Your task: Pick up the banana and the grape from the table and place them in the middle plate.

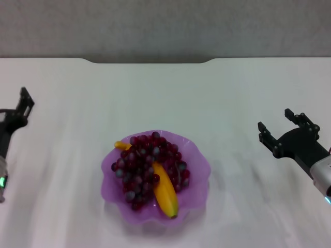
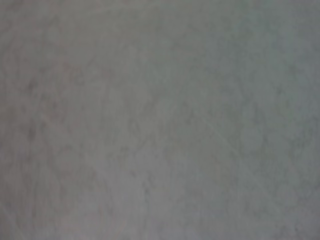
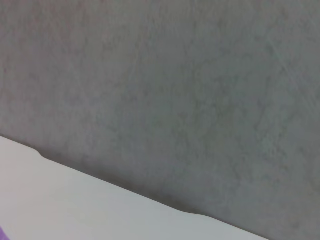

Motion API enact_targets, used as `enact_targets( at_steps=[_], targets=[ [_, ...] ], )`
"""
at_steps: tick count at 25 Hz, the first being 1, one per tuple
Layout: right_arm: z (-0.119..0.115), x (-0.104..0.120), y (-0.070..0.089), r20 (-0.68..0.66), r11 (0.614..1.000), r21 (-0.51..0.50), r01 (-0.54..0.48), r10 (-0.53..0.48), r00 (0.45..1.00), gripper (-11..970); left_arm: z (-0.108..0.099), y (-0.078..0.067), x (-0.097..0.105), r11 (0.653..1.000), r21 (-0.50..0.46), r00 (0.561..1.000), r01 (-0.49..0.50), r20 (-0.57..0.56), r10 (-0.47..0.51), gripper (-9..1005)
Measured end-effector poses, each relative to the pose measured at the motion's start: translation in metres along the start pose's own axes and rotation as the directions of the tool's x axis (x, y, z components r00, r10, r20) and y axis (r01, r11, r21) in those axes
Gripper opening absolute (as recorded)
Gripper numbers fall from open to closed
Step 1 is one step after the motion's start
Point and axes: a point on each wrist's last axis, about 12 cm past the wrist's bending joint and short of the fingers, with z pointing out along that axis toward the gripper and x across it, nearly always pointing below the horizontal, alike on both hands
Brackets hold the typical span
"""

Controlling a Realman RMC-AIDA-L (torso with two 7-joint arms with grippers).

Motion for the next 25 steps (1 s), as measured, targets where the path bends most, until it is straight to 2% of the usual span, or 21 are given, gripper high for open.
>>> enact_targets(
  at_steps=[3, 7, 13, 25],
  targets=[
    [0.000, 0.000, 0.000, 0.002, 1.000, -0.003, 0.001, -0.001, 1.000, 733, -0.003, -0.005, 0.008, 0.998, 0.048, 0.998, -0.045, -0.029, 0.046, 880],
    [0.003, -0.002, 0.002, 0.007, 1.000, -0.010, 0.004, -0.004, 1.000, 733, -0.006, 0.001, 0.014, 0.992, 0.056, 0.992, -0.115, -0.049, 0.118, 879],
    [0.003, -0.003, 0.003, 0.006, 1.000, -0.012, 0.004, -0.004, 1.000, 734, -0.008, 0.011, 0.018, 0.995, -0.024, 0.993, -0.093, -0.078, 0.091, 878],
    [0.003, -0.004, 0.004, 0.012, 1.000, -0.011, -0.005, 0.005, 1.000, 737, -0.012, 0.000, 0.024, 0.991, 0.040, 0.986, -0.126, -0.100, 0.130, 876]
  ],
)
